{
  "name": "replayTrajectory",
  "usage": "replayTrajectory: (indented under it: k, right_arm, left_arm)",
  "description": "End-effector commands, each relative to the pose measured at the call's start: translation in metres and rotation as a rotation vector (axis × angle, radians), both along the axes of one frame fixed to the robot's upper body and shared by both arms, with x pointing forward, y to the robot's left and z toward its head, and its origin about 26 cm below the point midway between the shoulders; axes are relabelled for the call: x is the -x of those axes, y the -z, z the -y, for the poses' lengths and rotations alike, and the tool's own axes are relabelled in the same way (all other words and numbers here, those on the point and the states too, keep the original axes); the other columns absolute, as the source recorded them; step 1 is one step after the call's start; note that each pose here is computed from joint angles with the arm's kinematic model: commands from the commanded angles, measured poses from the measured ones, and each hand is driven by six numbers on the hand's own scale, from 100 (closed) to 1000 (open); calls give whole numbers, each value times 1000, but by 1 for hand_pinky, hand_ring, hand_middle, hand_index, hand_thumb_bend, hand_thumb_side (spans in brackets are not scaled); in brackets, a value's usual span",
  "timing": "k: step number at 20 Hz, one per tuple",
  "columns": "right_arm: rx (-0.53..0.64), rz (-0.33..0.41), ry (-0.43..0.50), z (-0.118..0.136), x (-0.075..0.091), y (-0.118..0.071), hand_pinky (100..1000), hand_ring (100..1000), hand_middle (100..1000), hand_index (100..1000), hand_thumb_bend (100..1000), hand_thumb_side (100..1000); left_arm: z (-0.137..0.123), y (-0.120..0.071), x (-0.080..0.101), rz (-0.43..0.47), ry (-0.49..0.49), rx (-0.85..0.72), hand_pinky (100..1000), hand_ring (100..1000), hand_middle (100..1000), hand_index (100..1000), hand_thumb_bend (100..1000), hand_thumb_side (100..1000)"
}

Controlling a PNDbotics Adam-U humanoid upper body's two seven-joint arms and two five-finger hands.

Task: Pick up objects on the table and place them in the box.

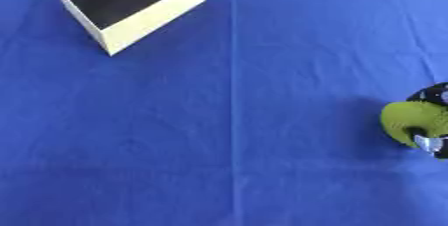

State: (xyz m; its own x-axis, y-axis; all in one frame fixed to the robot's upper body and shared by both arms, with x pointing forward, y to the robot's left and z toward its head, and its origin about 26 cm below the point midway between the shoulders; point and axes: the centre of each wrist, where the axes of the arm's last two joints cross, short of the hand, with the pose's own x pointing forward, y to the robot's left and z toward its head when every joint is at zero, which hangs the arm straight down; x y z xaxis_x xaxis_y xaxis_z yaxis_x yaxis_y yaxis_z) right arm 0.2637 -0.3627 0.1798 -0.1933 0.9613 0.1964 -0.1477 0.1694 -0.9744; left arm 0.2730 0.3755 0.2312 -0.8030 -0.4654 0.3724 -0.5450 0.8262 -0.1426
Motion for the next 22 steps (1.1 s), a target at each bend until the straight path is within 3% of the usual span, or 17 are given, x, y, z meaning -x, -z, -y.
replayTrajectory:
  k: [1,7,13,19,22]
  right_arm:
    - [-12,37,-42,-6,3,-9,665,581,486,639,100,100]
    - [-2,151,-99,-8,2,-16,632,509,408,547,100,100]
    - [79,322,-147,-8,-3,-32,636,531,422,565,100,100]
    - [129,484,-208,-9,-9,-63,635,545,441,569,100,100]
    - [110,575,-271,-17,-15,-88,631,544,443,574,100,100]
  left_arm:
    - [0,-8,2,22,1,-16,789,515,522,530,296,100]
    - [0,-8,3,20,-3,-15,788,515,521,530,292,100]
    - [-1,-8,3,20,-7,-15,788,514,520,530,289,100]
    - [-1,-8,3,17,-9,-16,789,513,519,529,286,100]
    - [-1,-8,3,17,-6,-18,788,512,519,529,285,100]
